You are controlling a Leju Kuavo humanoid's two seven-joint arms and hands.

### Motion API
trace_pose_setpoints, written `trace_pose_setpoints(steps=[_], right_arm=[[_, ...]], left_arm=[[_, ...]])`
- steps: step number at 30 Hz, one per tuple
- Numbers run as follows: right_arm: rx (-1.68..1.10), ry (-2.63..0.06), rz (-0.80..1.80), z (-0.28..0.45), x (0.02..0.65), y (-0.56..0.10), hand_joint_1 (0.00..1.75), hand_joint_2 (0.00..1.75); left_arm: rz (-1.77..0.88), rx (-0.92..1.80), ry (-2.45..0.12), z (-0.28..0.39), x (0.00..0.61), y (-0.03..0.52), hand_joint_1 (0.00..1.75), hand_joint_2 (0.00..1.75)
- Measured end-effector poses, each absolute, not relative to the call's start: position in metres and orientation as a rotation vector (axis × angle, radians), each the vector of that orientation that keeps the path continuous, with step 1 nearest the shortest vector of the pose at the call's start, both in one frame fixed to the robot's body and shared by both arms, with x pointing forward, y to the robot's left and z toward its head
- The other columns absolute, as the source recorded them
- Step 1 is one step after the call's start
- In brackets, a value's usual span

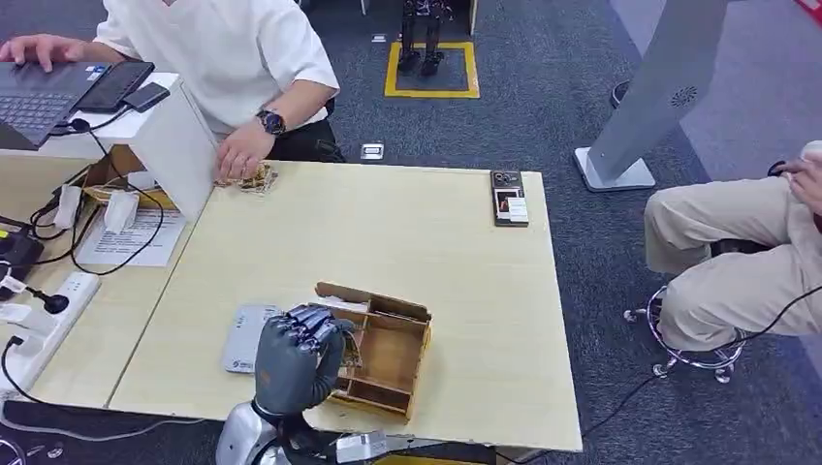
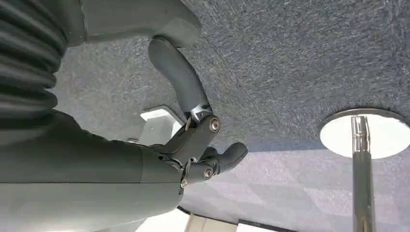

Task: Pass the card to the sensor for recognition and then transmit it.

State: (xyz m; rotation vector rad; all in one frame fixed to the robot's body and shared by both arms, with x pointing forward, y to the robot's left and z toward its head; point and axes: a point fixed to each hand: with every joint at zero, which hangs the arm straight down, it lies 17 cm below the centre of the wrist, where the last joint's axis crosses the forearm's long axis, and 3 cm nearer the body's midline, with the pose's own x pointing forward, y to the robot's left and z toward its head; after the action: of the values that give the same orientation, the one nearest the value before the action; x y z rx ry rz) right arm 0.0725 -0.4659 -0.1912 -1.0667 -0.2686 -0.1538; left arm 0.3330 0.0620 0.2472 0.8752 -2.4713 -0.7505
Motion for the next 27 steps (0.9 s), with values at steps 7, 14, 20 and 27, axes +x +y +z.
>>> trace_pose_setpoints(steps=[7, 14, 20, 27], right_arm=[[-1.069, -0.269, -0.154, -0.191, 0.072, -0.466, 0.00, 1.75], [-1.068, -0.265, -0.158, -0.191, 0.072, -0.465, 0.00, 1.75], [-1.070, -0.259, -0.158, -0.190, 0.071, -0.463, 0.00, 1.75], [-1.068, -0.271, -0.133, -0.190, 0.075, -0.462, 0.00, 1.75]], left_arm=[[-0.705, 0.904, -2.448, 0.249, 0.337, 0.077, 1.75, 1.75], [-0.527, 0.890, -2.388, 0.248, 0.346, 0.113, 1.75, 1.75], [-0.278, 0.891, -2.264, 0.239, 0.370, 0.170, 1.75, 1.75], [-0.206, 0.944, -2.194, 0.242, 0.408, 0.198, 1.75, 1.75]])
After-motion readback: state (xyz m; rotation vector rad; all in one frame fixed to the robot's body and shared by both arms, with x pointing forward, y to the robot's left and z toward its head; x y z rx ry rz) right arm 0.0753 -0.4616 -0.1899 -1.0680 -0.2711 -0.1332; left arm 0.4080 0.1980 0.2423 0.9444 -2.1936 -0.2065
